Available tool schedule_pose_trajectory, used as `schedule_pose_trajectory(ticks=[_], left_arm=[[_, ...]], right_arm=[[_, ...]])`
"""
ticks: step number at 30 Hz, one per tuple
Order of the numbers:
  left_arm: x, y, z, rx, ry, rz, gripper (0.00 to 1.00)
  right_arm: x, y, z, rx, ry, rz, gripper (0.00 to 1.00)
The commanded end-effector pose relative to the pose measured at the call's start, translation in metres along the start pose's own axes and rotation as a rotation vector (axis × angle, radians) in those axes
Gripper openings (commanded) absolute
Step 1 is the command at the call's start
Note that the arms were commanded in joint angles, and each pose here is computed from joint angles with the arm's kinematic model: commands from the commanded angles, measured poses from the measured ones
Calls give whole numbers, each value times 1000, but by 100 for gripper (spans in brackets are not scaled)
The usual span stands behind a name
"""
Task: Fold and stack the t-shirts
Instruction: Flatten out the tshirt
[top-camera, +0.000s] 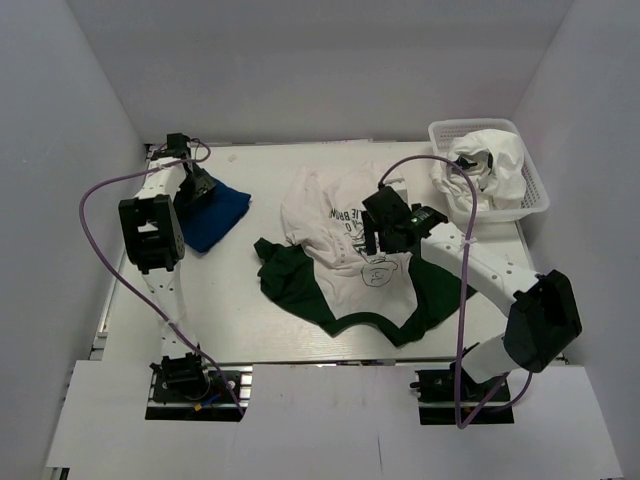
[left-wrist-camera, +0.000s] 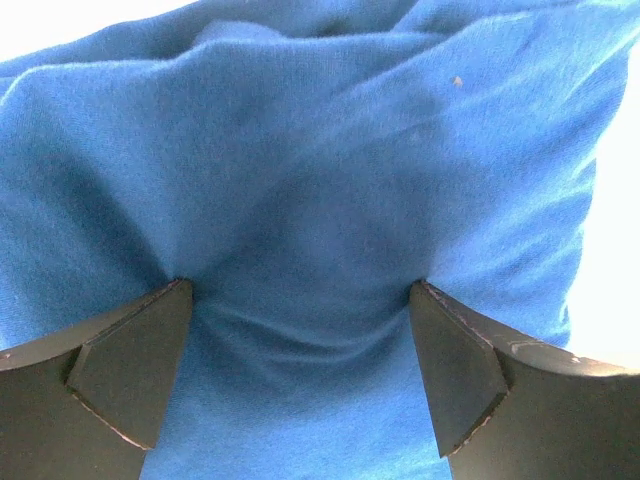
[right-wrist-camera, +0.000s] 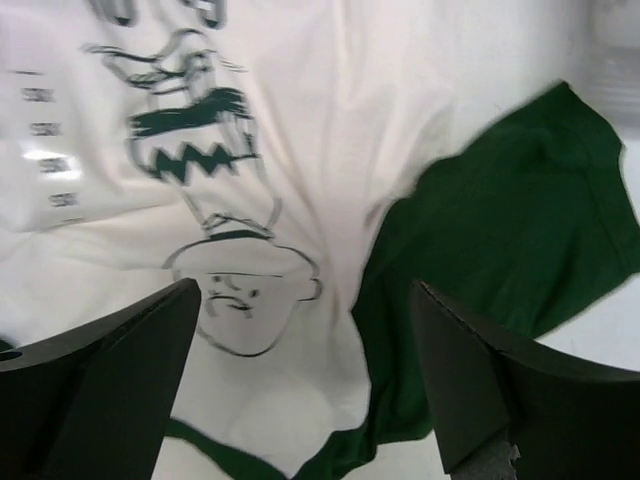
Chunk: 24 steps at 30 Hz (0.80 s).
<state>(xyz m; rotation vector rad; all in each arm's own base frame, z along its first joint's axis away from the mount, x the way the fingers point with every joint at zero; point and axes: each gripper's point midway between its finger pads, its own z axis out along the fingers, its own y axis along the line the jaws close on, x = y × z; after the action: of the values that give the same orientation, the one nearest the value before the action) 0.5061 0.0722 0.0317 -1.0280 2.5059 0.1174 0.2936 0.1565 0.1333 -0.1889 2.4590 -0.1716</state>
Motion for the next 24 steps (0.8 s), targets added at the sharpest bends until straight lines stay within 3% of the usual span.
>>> schedule_pose_trajectory(ticks=[1, 3, 9, 16, 20, 24], left_arm=[[-16, 1, -1, -17, -18, -82, 99], [-25, 1, 5, -34, -21, -124, 99], [-55, -8, 20, -24, -51, -314, 99], [-88, -27, 25, 105, -132, -388, 99], [-102, -22, 37, 82, -180, -466, 99], [-109, -29, 48, 154, -155, -565, 99]], right_arm=[[-41, 30, -22, -166, -84, 0, 90], [-73, 38, -39, -240, -204, 11, 90], [-117, 42, -73, -333, -406, 42, 90], [-115, 38, -66, -304, -401, 52, 90], [-118, 37, -63, -288, -416, 60, 90], [-122, 39, -62, -291, -415, 60, 90]])
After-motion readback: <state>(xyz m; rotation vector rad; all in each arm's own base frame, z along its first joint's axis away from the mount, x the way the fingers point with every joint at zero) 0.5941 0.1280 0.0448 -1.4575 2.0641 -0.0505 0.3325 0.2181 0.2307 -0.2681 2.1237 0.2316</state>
